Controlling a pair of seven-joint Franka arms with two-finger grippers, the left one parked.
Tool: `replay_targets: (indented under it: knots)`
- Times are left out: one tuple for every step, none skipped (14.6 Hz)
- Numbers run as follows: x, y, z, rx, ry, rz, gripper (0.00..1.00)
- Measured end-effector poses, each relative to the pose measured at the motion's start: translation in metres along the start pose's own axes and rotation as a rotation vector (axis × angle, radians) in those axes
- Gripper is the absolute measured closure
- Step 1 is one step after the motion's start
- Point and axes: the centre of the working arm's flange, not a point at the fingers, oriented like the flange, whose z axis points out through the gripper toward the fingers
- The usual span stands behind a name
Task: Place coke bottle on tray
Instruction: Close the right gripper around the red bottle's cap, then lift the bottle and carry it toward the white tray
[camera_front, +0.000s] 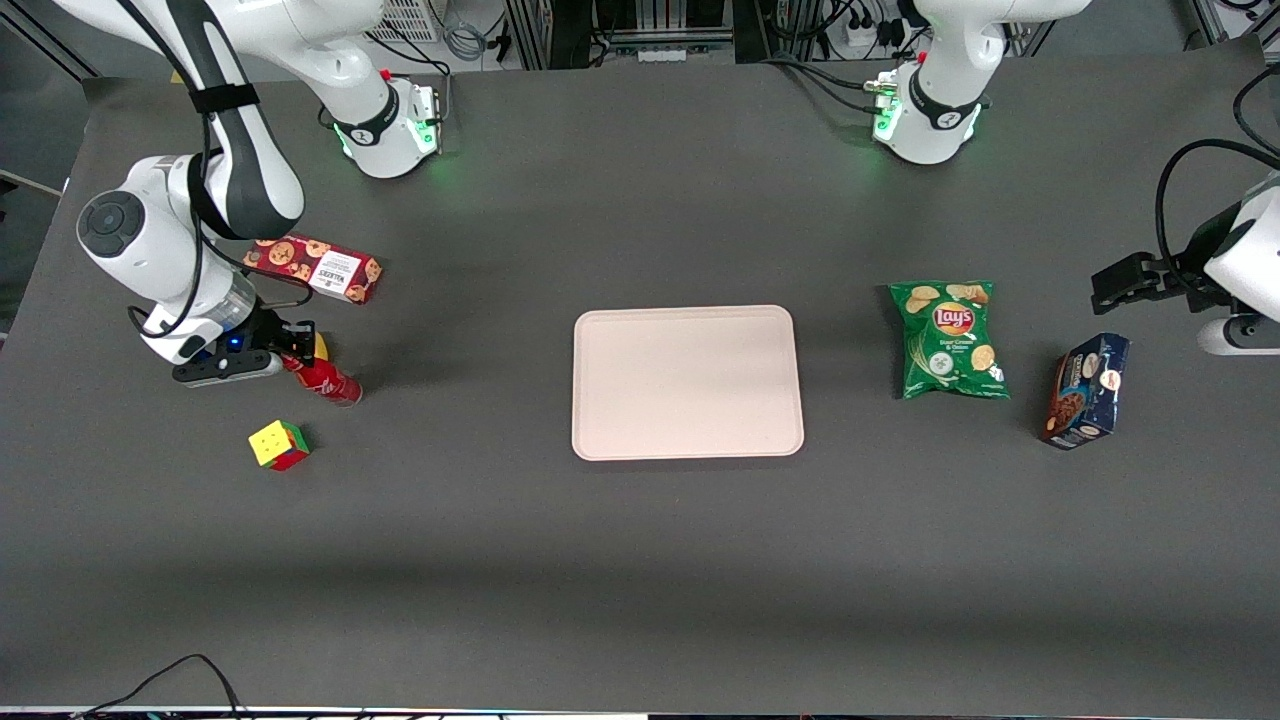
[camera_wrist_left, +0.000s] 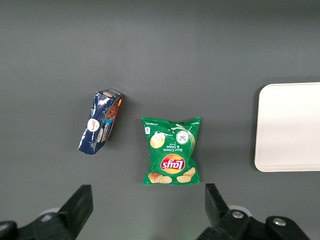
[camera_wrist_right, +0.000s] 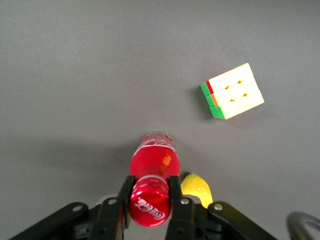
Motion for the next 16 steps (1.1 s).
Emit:
replay_targets:
  knots:
    - [0.000,0.000,0.000,0.000,0.000,0.000,0.68]
    - [0.000,0.000,0.000,0.000,0.000,0.001,0.68]
    - [0.000,0.000,0.000,0.001,0.001,0.001,0.68]
    - [0.001,0.000,-0.001,0.000,0.001,0.001,0.68]
    - [0.001,0.000,-0.002,0.001,-0.003,0.001,0.68]
    - [0.003,0.001,-0.005,0.003,-0.016,0.001,0.68]
    - [0.007,0.001,-0.010,0.005,-0.030,0.001,0.68]
    - [0.011,0.002,-0.019,0.007,-0.043,0.001,0.68]
    - [0.017,0.002,-0.030,0.010,-0.054,0.000,0.68]
    - [0.023,0.002,-0.044,0.013,-0.065,-0.001,0.68]
    - [0.029,0.002,-0.059,0.016,-0.076,-0.003,0.68]
    - [0.036,0.001,-0.076,0.018,-0.081,-0.007,0.68]
    - [0.042,-0.004,-0.092,0.020,-0.084,-0.014,0.68]
    - [0.048,-0.011,-0.107,0.021,-0.084,-0.018,0.68]
    - [0.054,-0.020,-0.121,0.021,-0.087,-0.019,0.68]
    - [0.060,-0.032,-0.137,0.020,-0.087,-0.018,0.68]
